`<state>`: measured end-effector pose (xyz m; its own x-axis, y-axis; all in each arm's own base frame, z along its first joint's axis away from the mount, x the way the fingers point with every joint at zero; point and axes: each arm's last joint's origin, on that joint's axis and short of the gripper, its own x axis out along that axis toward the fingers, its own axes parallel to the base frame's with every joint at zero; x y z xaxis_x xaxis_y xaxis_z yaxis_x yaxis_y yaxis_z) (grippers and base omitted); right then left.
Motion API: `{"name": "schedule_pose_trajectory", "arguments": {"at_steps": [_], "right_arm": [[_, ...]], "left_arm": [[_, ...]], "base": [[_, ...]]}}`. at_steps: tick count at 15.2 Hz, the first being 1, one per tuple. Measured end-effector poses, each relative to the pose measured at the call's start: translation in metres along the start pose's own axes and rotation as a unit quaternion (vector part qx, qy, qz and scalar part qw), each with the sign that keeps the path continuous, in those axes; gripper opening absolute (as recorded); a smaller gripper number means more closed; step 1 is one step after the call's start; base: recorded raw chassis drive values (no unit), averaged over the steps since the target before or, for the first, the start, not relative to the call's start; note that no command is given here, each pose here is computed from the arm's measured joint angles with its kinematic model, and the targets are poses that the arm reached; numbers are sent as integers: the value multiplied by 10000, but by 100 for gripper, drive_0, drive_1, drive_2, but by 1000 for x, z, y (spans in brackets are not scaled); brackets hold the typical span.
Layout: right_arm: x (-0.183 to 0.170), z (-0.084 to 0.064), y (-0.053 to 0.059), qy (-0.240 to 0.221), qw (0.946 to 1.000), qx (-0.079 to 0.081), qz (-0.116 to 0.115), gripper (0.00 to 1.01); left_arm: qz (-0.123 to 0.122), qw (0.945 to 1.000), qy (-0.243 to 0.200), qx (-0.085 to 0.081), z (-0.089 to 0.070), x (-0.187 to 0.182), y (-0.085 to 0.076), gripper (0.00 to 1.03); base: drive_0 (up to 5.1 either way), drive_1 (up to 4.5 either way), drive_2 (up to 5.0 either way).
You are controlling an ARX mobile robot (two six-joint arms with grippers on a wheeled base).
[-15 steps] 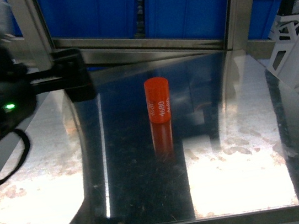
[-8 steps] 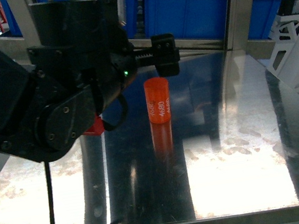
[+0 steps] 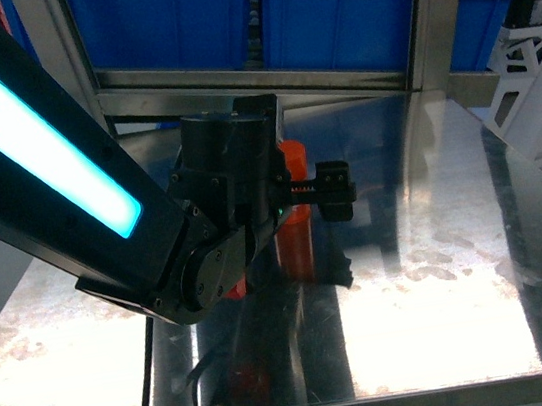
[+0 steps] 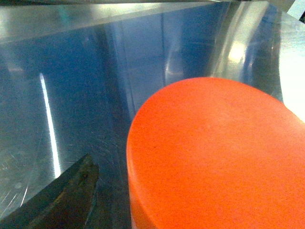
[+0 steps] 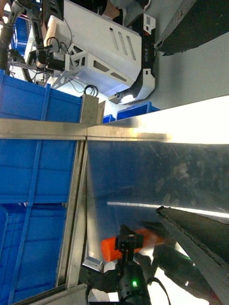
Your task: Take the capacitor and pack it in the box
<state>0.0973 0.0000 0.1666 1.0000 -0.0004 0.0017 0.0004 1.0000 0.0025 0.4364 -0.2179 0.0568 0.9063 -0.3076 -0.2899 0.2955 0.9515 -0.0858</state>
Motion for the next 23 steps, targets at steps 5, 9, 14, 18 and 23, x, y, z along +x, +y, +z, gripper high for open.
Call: {"name": "schedule_pose_trajectory", "arguments": {"at_steps": [5, 9, 14, 18, 23], "right_arm": [[0, 0, 0, 0, 10000, 0, 0, 98], [0, 0, 0, 0, 10000, 0, -2, 98], [0, 0, 0, 2, 10000, 0, -2, 98], [0, 0, 0, 0, 10000, 0, 0, 98], [0, 0, 0, 0, 10000, 0, 0, 98]], "left_arm": [[34, 10000, 22, -8, 1, 2, 3, 45], [33, 9992, -362, -191, 23, -38, 12, 44], [167, 9827, -1830, -209, 85, -178, 40, 44], [306, 9750, -2196, -107, 87, -293, 60, 44], [250, 9665, -2554, -69, 92, -333, 61, 44]], "base": [[0, 0, 0], [0, 0, 0], [0, 0, 0], [0, 0, 0], [0, 0, 0]]}}
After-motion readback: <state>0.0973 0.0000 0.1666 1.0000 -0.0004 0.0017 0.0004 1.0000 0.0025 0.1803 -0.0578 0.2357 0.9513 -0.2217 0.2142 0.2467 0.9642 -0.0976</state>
